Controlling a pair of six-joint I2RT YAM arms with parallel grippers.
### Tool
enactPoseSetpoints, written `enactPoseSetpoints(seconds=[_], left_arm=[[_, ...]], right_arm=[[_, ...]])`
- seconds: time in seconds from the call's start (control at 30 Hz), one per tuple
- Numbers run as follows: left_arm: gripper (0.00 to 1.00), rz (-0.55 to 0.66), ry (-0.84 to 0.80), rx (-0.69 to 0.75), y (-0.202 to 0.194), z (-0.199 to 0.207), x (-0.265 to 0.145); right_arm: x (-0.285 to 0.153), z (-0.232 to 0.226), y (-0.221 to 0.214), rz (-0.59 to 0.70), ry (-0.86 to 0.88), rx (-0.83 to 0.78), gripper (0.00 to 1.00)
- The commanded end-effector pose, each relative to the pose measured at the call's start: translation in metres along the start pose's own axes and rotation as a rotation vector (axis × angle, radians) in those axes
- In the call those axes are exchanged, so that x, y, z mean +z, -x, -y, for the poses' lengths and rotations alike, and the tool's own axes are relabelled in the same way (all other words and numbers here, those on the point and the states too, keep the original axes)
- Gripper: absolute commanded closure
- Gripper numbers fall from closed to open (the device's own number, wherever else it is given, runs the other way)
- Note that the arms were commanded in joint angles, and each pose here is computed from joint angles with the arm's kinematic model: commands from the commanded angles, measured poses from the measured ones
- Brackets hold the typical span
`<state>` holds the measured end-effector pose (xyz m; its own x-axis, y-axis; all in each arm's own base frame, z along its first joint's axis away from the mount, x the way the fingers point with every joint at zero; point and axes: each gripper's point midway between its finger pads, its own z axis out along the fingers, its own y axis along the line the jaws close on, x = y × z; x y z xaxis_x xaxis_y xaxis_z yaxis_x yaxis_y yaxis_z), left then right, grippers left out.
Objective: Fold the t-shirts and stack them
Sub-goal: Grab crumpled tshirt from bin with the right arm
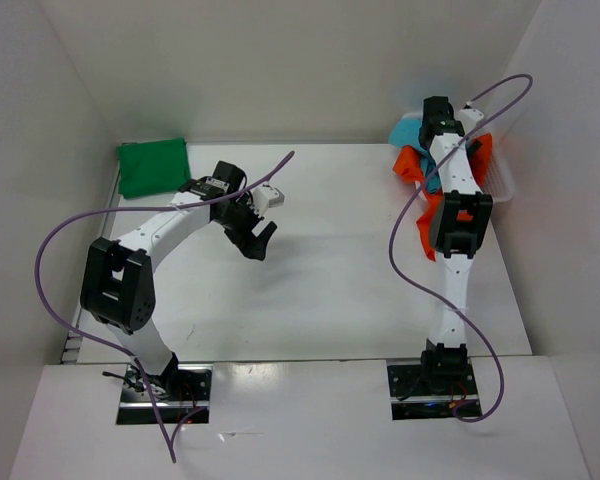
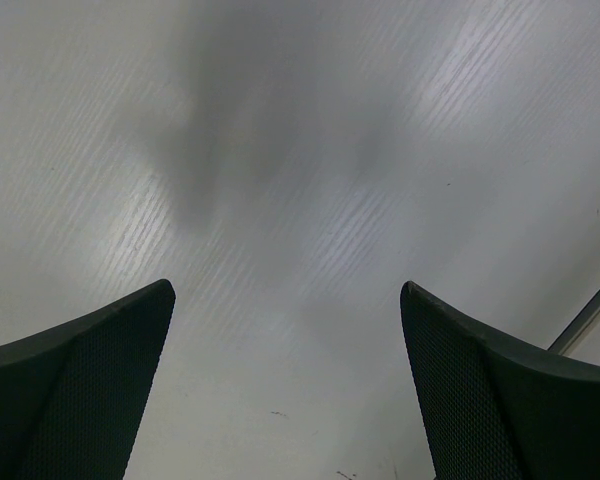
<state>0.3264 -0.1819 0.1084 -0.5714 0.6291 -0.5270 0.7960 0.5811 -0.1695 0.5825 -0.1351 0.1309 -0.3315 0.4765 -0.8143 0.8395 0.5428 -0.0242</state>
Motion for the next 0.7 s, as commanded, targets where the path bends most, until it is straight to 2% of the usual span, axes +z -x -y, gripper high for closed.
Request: enactPoseSetpoints(seconds=[0.0, 0.07, 0.17, 0.2, 0.27, 0.3, 0.33, 0.43, 0.67], left_arm=[[0.00, 0.001, -0.016, 0.023, 0.002, 0.002, 0.001], [0.00, 0.001, -0.016, 0.023, 0.002, 0.002, 0.001], [0.00, 0.001, -0.016, 0.032, 0.002, 0.002, 0.001], [0.00, 0.001, -0.016, 0.032, 0.002, 0.002, 0.001], [0.00, 0.001, -0.016, 0.032, 0.002, 0.002, 0.001], [0.00, 0.001, -0.016, 0.032, 0.002, 0.002, 0.001], [0.00, 0.001, -0.016, 0.032, 0.002, 0.002, 0.001], [0.00, 0.001, -0.016, 0.032, 0.002, 0.002, 0.001], [0.00, 0.024, -0.005, 0.044, 0.009, 0.002, -0.006]], right_arm=[[-0.001, 0.007, 0.005, -0.008, -0.023, 0.014, 0.02], [-0.001, 0.007, 0.005, -0.008, -0.023, 0.014, 0.03], [-0.001, 0.004, 0.003, -0.020, -0.007, 0.014, 0.17], [0.000, 0.006, 0.007, -0.021, -0.003, 0.015, 0.37], [0.000, 0.006, 0.007, -0.021, -0.003, 0.015, 0.62], [0.000, 0.006, 0.007, -0.021, -0.003, 0.015, 0.86], [-0.001, 0.006, 0.011, -0.015, 0.001, 0.021, 1.00], [-0.007, 0.006, 0.019, -0.004, 0.009, 0.033, 1.00], [-0.079, -0.023, 0.068, 0.095, 0.149, 0.116, 1.00]])
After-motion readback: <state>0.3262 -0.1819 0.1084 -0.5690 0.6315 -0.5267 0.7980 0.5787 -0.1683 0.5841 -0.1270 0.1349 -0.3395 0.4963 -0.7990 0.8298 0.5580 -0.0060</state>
